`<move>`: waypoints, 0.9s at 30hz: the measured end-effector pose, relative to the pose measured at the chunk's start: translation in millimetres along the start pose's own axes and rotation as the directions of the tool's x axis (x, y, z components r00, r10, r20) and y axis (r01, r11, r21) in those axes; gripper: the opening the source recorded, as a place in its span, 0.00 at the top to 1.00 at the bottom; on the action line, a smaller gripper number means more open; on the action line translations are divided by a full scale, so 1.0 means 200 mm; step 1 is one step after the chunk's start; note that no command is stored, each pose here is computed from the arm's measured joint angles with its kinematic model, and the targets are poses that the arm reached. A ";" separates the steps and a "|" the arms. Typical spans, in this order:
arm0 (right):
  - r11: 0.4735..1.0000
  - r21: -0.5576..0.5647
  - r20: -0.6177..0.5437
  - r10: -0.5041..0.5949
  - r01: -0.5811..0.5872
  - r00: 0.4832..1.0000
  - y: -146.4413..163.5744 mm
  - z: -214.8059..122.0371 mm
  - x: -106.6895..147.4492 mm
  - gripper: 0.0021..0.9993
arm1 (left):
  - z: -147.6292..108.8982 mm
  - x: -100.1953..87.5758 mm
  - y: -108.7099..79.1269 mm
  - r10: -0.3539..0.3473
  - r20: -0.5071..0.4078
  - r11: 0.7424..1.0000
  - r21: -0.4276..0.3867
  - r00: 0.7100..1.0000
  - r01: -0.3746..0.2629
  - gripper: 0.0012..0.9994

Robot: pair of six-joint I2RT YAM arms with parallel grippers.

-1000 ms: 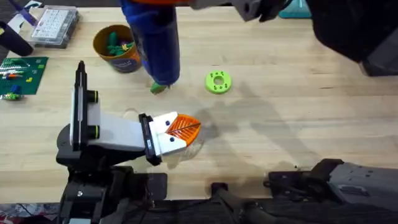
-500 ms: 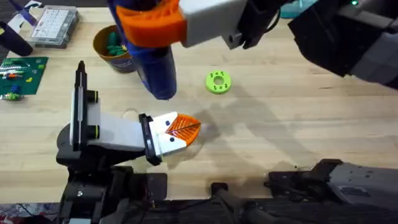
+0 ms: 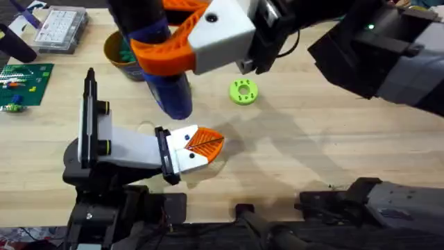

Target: Pick up the gripper from the table and insert it into the empty holder that is missing its gripper. Then pick up a screw, insert it into the mounting hole, and use the screwdriver to tighten it. Finally, clean up the table by picking up the vegetable and placing it into the bucket.

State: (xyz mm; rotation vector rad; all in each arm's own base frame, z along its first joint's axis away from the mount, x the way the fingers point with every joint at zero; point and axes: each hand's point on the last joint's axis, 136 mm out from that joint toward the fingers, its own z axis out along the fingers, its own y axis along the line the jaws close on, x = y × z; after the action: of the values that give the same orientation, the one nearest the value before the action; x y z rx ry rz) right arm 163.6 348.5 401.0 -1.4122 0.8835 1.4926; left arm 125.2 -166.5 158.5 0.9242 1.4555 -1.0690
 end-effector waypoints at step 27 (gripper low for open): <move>0.995 0.095 0.022 0.029 -0.031 0.999 -0.04 0.01 0.15 0.98 | 0.00 0.00 0.00 0.000 0.000 1.000 0.000 1.000 0.000 1.00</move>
State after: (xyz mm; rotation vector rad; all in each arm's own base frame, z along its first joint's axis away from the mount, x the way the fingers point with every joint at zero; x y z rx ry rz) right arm 171.2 357.7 371.2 -1.3166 0.9545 1.4651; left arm 125.2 -166.5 158.4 0.9242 1.4557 -1.0691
